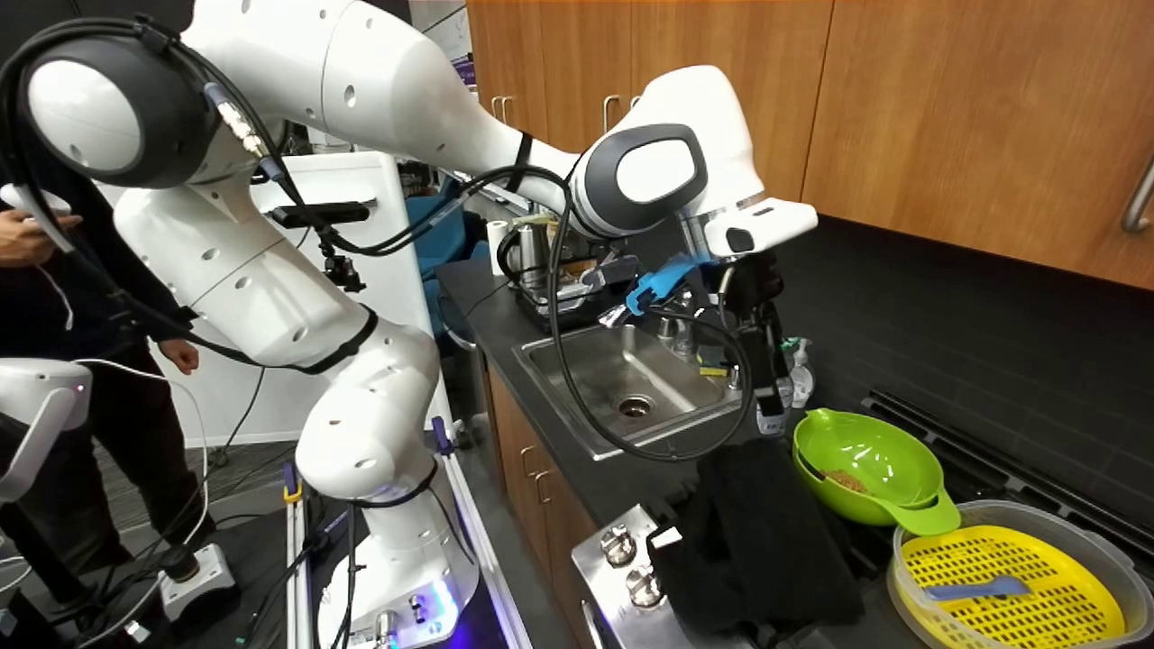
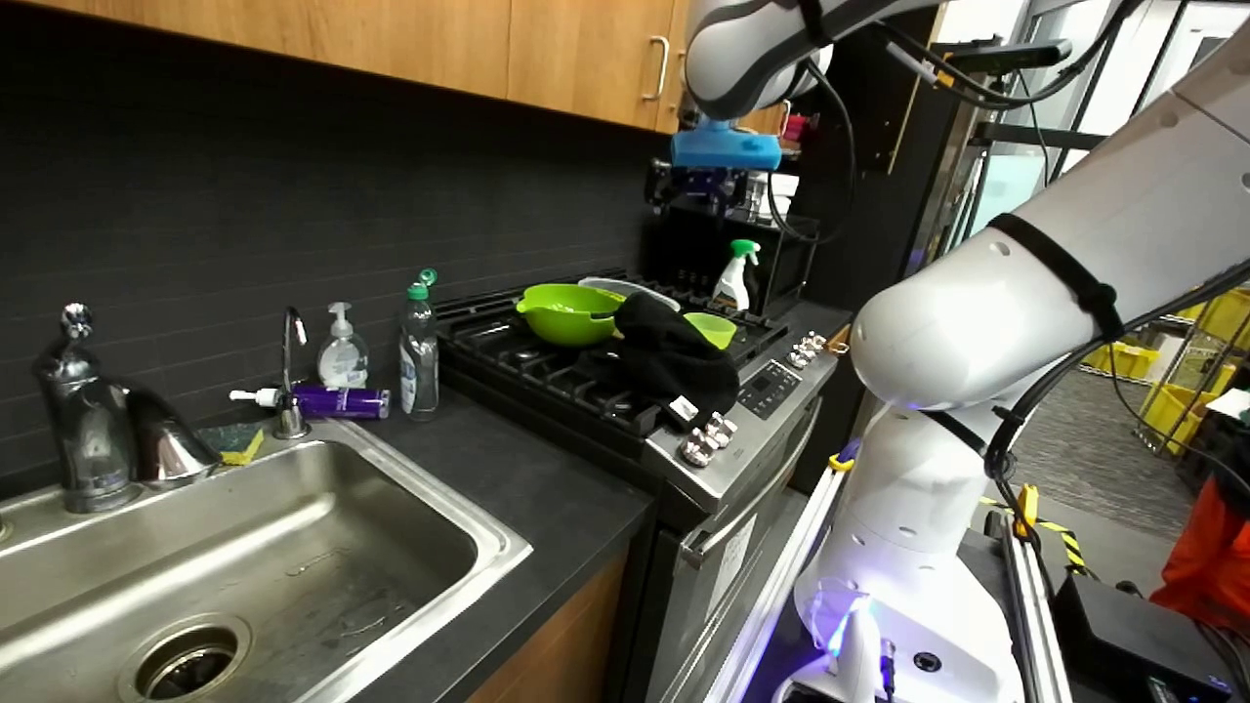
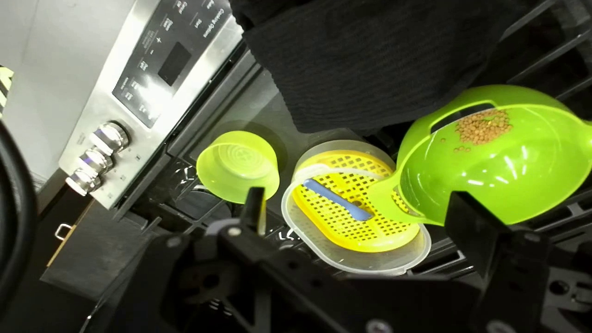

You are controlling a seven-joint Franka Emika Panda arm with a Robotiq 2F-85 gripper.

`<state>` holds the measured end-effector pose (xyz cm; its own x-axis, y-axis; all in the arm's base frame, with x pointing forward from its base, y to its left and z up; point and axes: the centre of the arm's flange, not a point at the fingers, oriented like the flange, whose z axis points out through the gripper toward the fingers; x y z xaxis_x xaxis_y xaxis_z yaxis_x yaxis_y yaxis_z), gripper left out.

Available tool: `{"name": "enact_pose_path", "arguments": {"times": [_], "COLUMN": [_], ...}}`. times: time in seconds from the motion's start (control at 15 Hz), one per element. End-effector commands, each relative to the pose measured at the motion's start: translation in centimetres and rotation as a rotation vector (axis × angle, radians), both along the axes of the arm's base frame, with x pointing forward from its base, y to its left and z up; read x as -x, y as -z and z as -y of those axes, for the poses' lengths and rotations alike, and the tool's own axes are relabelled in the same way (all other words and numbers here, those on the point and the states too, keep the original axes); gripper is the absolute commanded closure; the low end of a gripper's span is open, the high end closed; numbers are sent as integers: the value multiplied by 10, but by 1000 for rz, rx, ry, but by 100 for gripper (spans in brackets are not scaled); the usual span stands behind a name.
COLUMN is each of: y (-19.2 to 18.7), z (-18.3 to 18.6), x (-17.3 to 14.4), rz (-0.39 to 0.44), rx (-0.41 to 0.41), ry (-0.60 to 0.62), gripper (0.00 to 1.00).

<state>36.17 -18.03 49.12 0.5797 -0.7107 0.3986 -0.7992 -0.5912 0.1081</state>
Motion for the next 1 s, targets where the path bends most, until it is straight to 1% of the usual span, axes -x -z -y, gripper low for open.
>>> {"name": "enact_pose_path", "arguments": {"times": [0.0,0.13,0.33,0.4,0.53,0.6,0.73,0.93], "y": [-18,-31,-44,-46,-49,-49,-47,-46], "z": [48,74,107,116,132,139,153,166], "x": [-25,-30,-36,-38,-41,-42,-42,-43], "rz": [53,100,146,152,139,115,54,4], "rx": [50,80,99,105,78,41,-64,-232], "ry": [121,199,316,361,462,508,555,594], "gripper": [0,0,0,0,0,0,0,0]}}
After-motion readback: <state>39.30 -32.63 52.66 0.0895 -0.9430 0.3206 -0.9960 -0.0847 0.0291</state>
